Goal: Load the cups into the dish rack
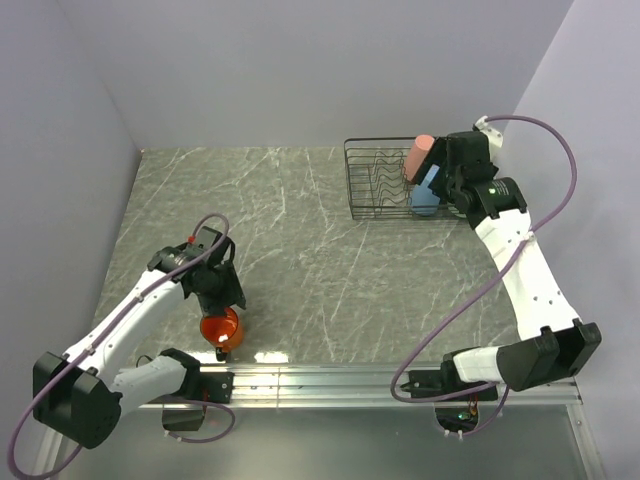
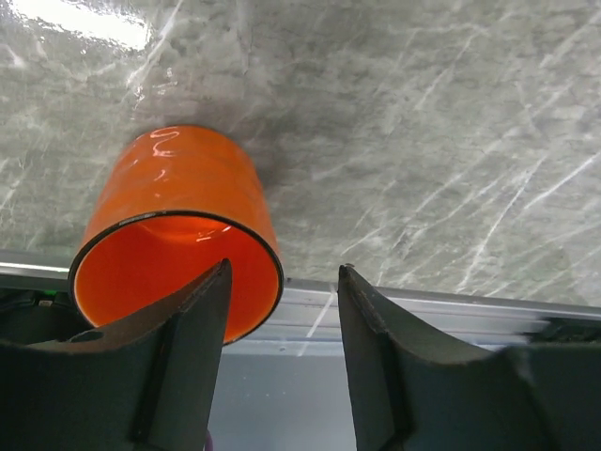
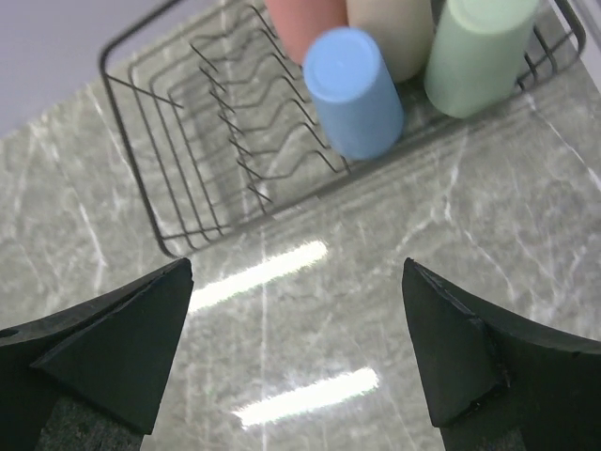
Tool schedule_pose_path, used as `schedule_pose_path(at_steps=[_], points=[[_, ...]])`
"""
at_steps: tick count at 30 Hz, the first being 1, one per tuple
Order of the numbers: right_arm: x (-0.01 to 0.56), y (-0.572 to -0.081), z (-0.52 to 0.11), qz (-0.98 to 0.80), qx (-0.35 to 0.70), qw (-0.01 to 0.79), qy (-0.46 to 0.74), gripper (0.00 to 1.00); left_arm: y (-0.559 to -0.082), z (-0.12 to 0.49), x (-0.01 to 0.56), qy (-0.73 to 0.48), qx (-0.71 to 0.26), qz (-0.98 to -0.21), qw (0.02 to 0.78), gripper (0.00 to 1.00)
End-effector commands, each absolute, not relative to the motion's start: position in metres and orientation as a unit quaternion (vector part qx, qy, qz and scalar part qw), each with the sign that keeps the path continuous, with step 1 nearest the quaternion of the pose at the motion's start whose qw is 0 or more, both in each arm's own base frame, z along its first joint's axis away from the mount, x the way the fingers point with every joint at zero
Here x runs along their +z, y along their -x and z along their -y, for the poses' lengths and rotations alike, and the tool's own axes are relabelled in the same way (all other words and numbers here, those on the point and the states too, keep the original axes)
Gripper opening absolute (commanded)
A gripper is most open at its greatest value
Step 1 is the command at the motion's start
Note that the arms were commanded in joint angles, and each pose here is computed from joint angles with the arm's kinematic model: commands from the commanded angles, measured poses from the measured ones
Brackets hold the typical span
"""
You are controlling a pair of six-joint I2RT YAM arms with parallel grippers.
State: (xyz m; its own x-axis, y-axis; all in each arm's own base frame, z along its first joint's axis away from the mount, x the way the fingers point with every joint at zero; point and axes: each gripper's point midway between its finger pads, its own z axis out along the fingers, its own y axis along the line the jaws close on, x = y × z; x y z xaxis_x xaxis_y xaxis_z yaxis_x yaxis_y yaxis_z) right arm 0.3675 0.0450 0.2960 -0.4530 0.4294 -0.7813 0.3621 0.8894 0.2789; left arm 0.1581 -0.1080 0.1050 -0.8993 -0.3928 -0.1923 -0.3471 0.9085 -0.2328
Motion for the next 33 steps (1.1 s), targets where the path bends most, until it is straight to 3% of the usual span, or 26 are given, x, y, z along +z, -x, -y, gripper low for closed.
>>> schedule_pose_path(at_steps=[1, 5, 9, 11, 12, 15, 19, 23, 28, 33], points=[[0.311, -0.349, -0.036, -0.844, 0.025, 0.488, -0.223, 0.99, -0.165, 0.108, 0.096, 0.2, -0.087, -0.969, 0.117, 0.54], [0.312, -0.333, -0.027, -0.841, 0.011, 0.494, -0.221, 0.99, -0.163, 0.107, 0.08, 0.191, -0.074, -0.974, 0.102, 0.5], [0.306, -0.325, -0.025, -0.845, 0.011, 0.485, -0.226, 0.99, -0.162, 0.104, 0.062, 0.181, -0.056, -0.978, 0.088, 0.31], [0.306, -0.323, -0.025, -0.846, 0.012, 0.484, -0.225, 1.0, -0.161, 0.103, 0.055, 0.175, -0.054, -0.979, 0.085, 0.27], [0.307, -0.323, -0.025, -0.846, 0.012, 0.485, -0.223, 1.0, -0.162, 0.103, 0.054, 0.175, -0.052, -0.98, 0.083, 0.17], [0.31, -0.324, -0.024, -0.846, 0.006, 0.485, -0.219, 0.99, -0.165, 0.112, 0.058, 0.169, -0.072, -0.98, 0.082, 0.0], [0.319, -0.325, -0.029, -0.844, 0.022, 0.489, -0.22, 0.99, -0.178, 0.133, 0.083, 0.161, -0.133, -0.973, 0.097, 0.01], [0.323, -0.33, -0.056, -0.849, 0.093, 0.483, -0.194, 0.99, -0.221, 0.18, 0.156, 0.131, -0.261, -0.943, 0.161, 0.0], [0.339, -0.329, -0.131, -0.834, 0.281, 0.467, -0.084, 0.99, -0.282, 0.223, 0.261, 0.123, -0.396, -0.874, 0.253, 0.0], [0.359, -0.313, -0.182, -0.79, 0.425, 0.443, 0.006, 1.0, -0.323, 0.238, 0.328, 0.172, -0.527, -0.793, 0.253, 0.0]])
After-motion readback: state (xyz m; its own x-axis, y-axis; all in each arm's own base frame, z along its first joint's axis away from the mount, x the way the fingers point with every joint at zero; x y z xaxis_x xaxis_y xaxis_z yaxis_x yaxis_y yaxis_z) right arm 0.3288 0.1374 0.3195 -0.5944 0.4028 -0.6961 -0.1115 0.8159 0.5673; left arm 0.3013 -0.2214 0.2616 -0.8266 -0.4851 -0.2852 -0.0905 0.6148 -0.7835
